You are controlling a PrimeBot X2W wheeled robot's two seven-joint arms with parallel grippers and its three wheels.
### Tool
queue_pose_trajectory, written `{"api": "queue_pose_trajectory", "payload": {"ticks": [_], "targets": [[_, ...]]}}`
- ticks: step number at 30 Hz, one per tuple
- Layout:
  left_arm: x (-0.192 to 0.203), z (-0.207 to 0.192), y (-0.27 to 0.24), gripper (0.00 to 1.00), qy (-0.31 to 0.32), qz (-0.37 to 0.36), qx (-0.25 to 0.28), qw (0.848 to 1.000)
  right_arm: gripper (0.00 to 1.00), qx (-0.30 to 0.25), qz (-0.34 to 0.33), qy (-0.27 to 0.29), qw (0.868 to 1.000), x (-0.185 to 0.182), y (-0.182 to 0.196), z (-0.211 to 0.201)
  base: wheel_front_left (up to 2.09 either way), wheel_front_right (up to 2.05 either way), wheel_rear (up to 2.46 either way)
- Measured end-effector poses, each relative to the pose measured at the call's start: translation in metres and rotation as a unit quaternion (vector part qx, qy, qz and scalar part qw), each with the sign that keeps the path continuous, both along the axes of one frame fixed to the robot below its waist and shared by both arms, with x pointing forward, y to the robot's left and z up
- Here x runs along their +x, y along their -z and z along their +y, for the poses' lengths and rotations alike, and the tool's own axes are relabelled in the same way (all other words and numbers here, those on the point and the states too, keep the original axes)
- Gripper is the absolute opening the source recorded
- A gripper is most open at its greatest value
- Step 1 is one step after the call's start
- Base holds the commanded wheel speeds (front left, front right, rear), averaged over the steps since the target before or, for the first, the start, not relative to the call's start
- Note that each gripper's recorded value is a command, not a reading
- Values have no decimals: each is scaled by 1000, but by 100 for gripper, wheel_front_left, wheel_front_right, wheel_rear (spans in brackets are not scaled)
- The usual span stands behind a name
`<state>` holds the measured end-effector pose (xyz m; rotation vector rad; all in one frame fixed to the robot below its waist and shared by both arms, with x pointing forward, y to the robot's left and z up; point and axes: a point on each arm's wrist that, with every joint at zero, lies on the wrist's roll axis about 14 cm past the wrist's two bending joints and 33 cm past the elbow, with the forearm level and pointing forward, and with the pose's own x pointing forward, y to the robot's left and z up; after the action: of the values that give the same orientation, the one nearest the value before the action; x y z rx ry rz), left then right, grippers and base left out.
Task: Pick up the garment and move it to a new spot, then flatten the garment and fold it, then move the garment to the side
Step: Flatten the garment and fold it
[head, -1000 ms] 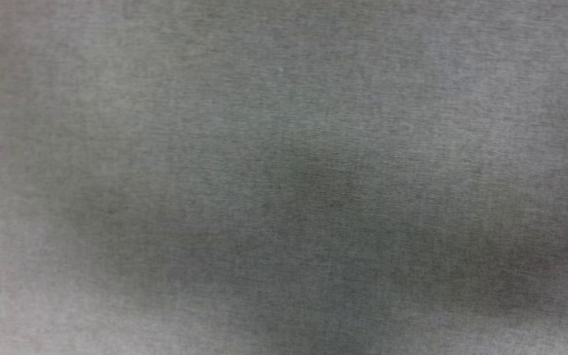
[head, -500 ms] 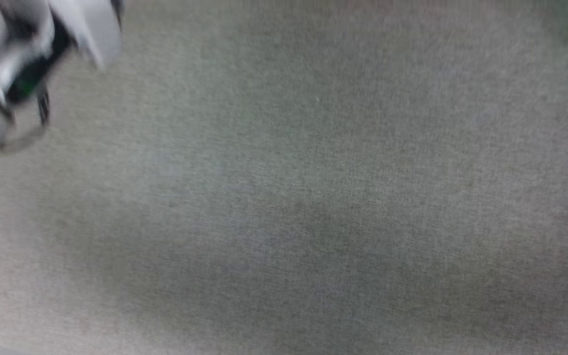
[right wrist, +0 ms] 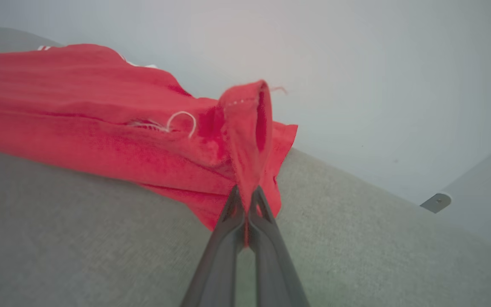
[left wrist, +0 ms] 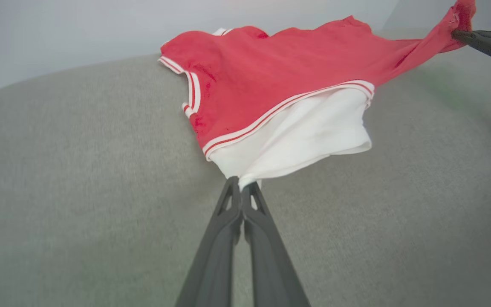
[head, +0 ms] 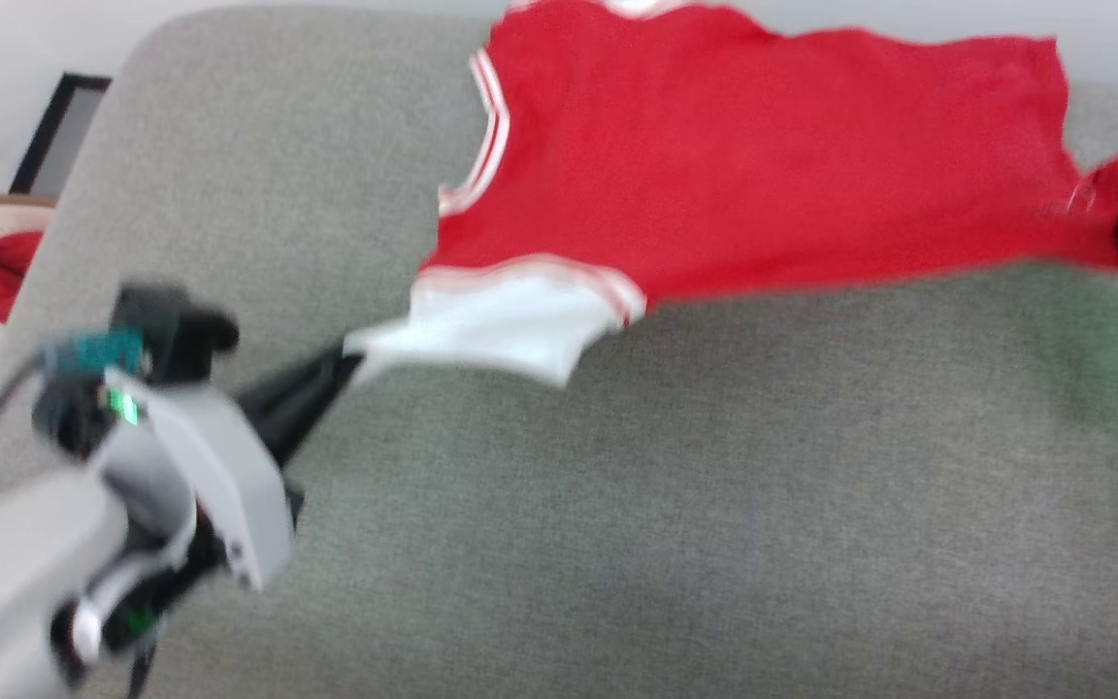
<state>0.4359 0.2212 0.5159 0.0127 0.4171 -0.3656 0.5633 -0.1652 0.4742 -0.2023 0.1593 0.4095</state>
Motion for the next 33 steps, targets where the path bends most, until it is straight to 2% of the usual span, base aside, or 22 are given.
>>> {"api": "queue_pose_trajectory", "payload": {"ticks": [9,19,22,26,33], "targets": [[-87,-4,45,0,-68,94,-49,992,0,-5,60,-7,998,-72,24,-10,0,0,0],[-158,-3,82,0,-143,187,-75,969,0,1,133,-8,991,-147,55,-15,0,0,0],[-155,3,76,0,-151,174,-69,971,0,15,138,2,990,-159,57,-16,0,0,0],[-134,13,53,0,-142,124,-38,981,0,39,141,7,989,-170,55,-9,0,0,0],[-75,12,7,0,-67,39,34,996,0,58,102,19,993,-161,25,-5,0,0,0]]}}
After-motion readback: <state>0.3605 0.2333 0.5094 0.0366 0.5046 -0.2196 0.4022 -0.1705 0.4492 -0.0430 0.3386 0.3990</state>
